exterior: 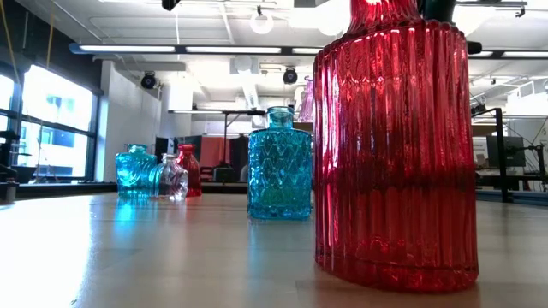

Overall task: Sort vases onto shelf
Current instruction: Adjust the transparent vase on the shelf, then put the bottom transparent vase on the shelf aligned with the transparent vase

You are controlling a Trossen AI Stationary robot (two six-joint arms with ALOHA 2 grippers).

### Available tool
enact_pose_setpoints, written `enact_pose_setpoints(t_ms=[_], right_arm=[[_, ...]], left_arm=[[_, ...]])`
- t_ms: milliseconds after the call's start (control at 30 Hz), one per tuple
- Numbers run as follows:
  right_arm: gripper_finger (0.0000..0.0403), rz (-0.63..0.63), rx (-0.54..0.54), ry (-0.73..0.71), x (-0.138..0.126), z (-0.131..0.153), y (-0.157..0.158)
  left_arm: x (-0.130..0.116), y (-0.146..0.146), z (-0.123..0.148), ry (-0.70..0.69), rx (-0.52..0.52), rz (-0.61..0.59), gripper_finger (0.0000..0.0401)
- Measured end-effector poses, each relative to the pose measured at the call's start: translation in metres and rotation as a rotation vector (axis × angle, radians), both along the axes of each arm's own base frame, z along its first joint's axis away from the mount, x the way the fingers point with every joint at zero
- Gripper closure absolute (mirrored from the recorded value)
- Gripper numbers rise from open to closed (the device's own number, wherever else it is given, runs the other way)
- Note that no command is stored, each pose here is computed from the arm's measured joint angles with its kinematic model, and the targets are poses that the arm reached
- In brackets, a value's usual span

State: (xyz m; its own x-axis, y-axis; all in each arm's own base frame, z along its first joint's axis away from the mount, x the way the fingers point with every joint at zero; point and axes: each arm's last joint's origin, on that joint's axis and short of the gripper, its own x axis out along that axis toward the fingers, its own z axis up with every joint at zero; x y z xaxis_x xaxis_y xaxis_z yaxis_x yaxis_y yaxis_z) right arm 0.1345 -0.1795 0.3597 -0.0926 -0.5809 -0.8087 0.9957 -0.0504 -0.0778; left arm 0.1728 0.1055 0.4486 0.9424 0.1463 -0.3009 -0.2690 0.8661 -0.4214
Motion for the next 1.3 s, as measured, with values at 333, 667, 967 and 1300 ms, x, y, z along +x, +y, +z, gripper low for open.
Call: enact_pose_setpoints(t_ms=[333,667,967,1300], right_arm=[[0.0375,-0.018,-0.016,-0.015,0.001,-0.002,-0.008],[0.0375,-0.021,0.022,0.015,0.008,-0.012,-0.018],[0.0375,-0.024,0.01,-0.05,0.004,-0.004,-0.009],[0.0375,0.095,-0.006,-0.154,0.0,0.014,0.017]], left_arm=[[0.0,0.0,0.0,0.0,0.0,0.0,0.0274],[0.0,0.0,0.0,0.0,0.0,0.0,0.0274],[0.0,0.0,0.0,-0.001,0.0,0.0,0.0274],[0.0,0.0,0.0,0.0,0.0,0.0,0.0274]])
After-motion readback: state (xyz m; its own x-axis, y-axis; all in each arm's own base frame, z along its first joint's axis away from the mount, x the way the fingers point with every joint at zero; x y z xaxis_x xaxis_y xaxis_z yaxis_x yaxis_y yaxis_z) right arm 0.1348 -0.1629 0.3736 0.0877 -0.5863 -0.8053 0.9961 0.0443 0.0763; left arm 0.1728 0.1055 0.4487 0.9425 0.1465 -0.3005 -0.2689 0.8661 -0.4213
